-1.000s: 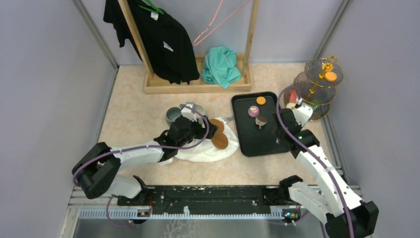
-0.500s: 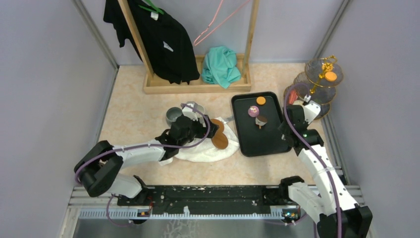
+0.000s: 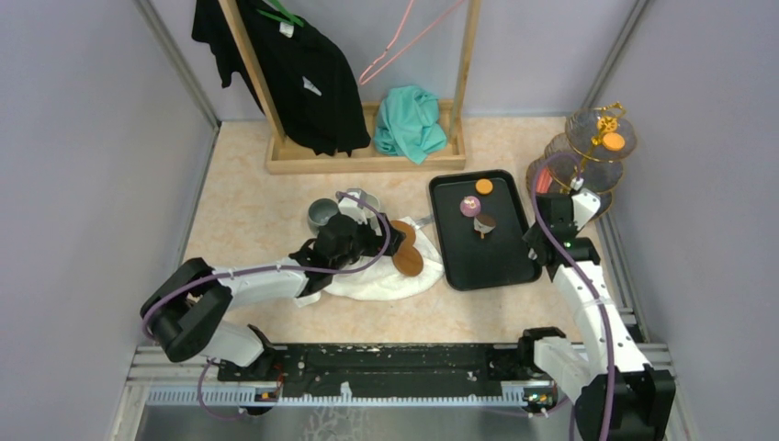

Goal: Serve the afternoon tea
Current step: Place the desert on the desert table.

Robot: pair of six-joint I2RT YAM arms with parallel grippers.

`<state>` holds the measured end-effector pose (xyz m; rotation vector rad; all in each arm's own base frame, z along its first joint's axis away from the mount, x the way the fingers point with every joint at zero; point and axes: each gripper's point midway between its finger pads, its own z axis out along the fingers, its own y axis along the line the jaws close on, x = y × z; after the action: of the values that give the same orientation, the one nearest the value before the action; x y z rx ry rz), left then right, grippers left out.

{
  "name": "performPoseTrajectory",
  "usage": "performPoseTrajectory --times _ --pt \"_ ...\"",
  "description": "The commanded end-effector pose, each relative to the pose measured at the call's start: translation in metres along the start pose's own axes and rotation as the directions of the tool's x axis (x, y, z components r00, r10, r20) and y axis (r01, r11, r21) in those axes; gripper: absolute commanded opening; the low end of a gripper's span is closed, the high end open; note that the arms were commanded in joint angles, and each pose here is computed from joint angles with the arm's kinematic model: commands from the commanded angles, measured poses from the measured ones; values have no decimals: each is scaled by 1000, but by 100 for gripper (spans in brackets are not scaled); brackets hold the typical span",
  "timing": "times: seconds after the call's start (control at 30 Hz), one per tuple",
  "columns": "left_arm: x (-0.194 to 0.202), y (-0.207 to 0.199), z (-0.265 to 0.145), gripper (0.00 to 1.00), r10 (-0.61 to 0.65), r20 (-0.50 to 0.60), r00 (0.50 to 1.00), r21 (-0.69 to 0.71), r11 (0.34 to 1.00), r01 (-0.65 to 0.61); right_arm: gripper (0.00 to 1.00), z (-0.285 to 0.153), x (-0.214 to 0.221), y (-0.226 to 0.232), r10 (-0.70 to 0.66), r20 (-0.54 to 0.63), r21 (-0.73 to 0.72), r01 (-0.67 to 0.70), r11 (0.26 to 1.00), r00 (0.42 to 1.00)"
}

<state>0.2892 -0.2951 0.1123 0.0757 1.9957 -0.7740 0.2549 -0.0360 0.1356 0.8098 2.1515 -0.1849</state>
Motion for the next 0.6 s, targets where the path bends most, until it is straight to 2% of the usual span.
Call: performPoseTrajectory --times 0.0,0.13,0.43,0.57 --pt "-15 -10 6 98 -10 36 999 34 999 9 0 5 -22 9 35 69 -39 -32 999 997" --pt "-14 -10 6 98 -13 35 999 34 999 12 0 9 -21 8 35 57 -40 -33 999 998" --pt "-14 -10 7 98 -15 33 999 37 999 14 24 14 -19 8 30 37 -44 -29 999 999" --pt "-13 -10 7 99 -17 31 999 36 999 15 31 15 -19 8 32 31 -48 -30 998 999"
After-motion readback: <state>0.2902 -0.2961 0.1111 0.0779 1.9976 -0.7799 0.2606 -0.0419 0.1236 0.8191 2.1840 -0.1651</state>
